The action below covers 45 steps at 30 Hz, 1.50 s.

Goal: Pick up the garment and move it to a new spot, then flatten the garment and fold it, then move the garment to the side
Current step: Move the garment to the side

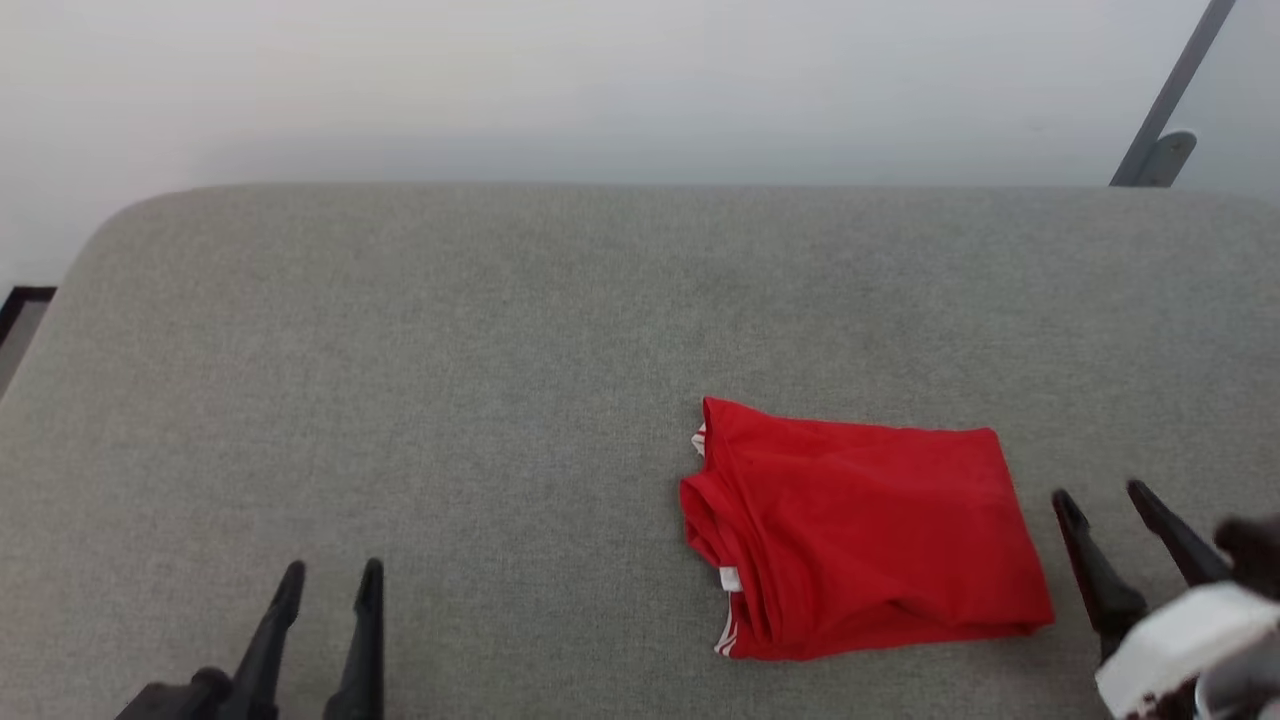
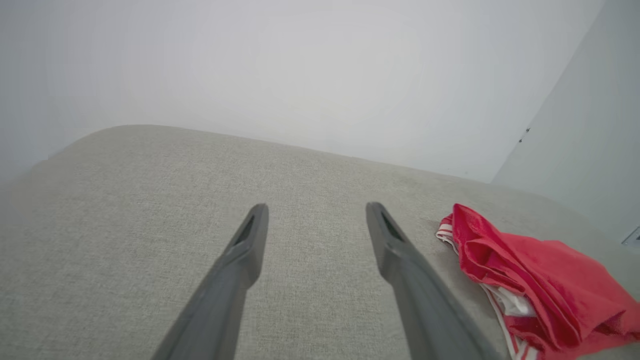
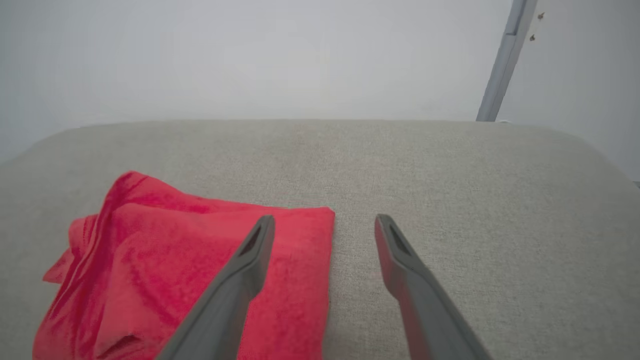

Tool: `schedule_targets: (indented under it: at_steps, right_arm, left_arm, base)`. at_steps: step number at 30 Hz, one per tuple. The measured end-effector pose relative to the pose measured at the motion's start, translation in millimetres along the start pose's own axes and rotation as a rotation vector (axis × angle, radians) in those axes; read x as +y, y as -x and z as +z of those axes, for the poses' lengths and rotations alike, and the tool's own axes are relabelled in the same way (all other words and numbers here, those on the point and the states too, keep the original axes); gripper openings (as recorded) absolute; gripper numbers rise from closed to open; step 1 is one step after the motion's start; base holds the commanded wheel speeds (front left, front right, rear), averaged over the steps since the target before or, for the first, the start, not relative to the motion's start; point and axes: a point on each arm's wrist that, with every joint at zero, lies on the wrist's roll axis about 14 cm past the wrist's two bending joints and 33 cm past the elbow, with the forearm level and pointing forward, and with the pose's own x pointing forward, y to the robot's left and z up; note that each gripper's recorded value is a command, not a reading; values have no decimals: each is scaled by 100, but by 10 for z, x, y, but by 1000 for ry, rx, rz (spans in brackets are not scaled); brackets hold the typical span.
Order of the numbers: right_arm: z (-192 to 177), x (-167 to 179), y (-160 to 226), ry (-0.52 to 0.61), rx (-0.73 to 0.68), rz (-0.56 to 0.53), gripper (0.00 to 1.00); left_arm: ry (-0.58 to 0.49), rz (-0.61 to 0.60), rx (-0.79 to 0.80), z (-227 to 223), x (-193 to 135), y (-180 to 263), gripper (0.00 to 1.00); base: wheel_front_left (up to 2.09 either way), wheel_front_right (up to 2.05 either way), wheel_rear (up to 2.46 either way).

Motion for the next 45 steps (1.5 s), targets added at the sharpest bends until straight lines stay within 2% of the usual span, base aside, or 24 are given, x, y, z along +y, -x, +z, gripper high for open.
schedule_targets:
  at_steps: [3, 4, 7, 13, 18, 22, 23, 24, 25, 30, 35, 39, 45]
  right_arm:
    - [-171, -17, -136, 55, 168, 37, 100]
    - [-171, -17, -136, 55, 168, 37, 100]
    - [-313, -64, -233, 92, 321, 63, 100]
    - [-487, -75, -435, 73, 545, 100, 100]
    - [-805, 58, -505, 34, 740, 152, 100]
    - [-913, 109, -615, 21, 792, 168, 100]
    - [-938, 133, -638, 28, 801, 176, 49]
    - [-948, 147, -670, 27, 801, 179, 29]
    - [-954, 159, -705, 17, 798, 179, 0]
    - [-930, 176, -740, -20, 760, 167, 0]
    - [-782, -29, -708, -51, 653, 92, 0]
    - [-697, -409, -561, -81, 584, -30, 0]
    - [-546, -1189, -203, -128, 481, -284, 0]
  left_arm:
    - [9, -15, 11, -38, -40, -98, 100]
    - [9, -15, 11, -38, -40, -98, 100]
    - [15, -18, 16, -58, -46, -184, 100]
    - [36, 0, 35, -135, -3, -305, 100]
    - [53, 16, 51, -195, 46, -402, 100]
    - [53, 37, 60, -225, 120, -449, 100]
    - [51, 43, 64, -236, 146, -454, 100]
    - [48, 50, 68, -247, 171, -457, 100]
    - [45, 56, 73, -261, 195, -458, 100]
    - [22, 30, 77, -254, 192, -546, 100]
    - [12, -44, 59, -217, 40, -749, 100]
    - [4, -135, 55, -230, -164, -963, 100]
    - [-12, -309, 30, -217, -559, -1364, 100]
  base:
    - [0, 0, 0]
    - [0, 0, 0]
    - [0, 0, 0]
    - [0, 0, 0]
    - [0, 0, 0]
    - [0, 0, 0]
    - [0, 0, 0]
    - [0, 0, 0]
    - [0, 0, 0]
    - [0, 0, 0]
    - [0, 0, 0]
    - [0, 0, 0]
    - [0, 0, 0]
